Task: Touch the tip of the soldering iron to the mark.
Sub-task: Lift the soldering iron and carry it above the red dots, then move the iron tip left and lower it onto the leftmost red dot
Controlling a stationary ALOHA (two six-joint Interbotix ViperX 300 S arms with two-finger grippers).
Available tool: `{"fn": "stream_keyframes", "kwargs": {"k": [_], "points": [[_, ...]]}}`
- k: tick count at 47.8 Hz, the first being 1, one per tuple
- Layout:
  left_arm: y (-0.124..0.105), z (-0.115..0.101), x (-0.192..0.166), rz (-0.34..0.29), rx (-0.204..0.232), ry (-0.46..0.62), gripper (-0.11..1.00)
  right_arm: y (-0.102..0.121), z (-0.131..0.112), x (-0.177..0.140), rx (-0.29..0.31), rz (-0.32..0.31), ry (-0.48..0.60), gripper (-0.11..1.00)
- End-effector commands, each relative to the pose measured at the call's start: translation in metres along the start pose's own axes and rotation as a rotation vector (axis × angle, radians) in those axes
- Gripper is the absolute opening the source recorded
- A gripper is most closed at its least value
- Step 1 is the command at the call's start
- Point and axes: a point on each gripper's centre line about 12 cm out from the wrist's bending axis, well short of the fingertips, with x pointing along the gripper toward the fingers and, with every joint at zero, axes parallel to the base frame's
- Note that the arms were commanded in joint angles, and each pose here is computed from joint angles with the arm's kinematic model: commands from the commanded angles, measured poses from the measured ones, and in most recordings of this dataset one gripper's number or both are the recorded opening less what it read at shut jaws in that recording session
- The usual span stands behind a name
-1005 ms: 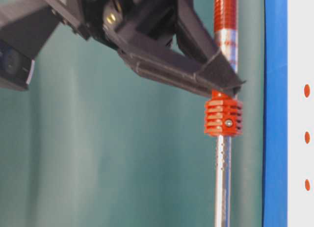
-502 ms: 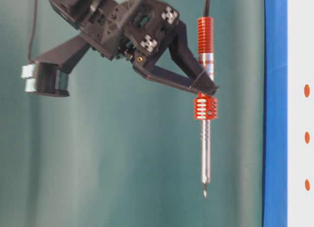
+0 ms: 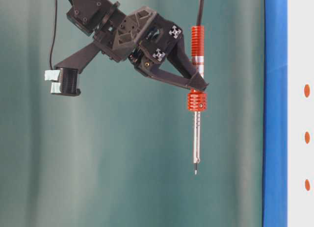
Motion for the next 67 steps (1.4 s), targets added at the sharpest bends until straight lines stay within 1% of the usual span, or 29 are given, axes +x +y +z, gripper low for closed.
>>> {"fn": "stream_keyframes", "kwargs": {"k": [1,9,19,33,37,46,67], "points": [[0.0,0.003,0.002,0.0,0.002,-0.012,0.02,-0.003,0.018,-0.013,0.006,-0.004,-0.062,0.06],[0.0,0.004,0.002,0.001,0.002,-0.014,0.02,-0.003,0.018,-0.013,0.004,-0.005,-0.059,0.06],[0.0,0.004,0.002,-0.001,0.005,-0.012,0.02,-0.001,0.011,-0.013,-0.001,-0.009,0.001,0.06],[0.0,0.004,0.002,0.001,0.008,-0.014,0.02,0.004,-0.009,-0.018,-0.014,-0.021,0.195,0.06],[0.0,0.004,0.002,-0.001,0.011,-0.012,0.02,0.005,-0.012,-0.019,-0.017,-0.018,0.229,0.06],[0.0,0.004,0.002,0.0,0.014,-0.014,0.02,0.007,-0.012,-0.019,-0.024,0.002,0.23,0.06],[0.0,0.004,0.002,0.001,0.014,-0.014,0.02,0.007,-0.01,-0.019,-0.024,0.006,0.211,0.06]]}}
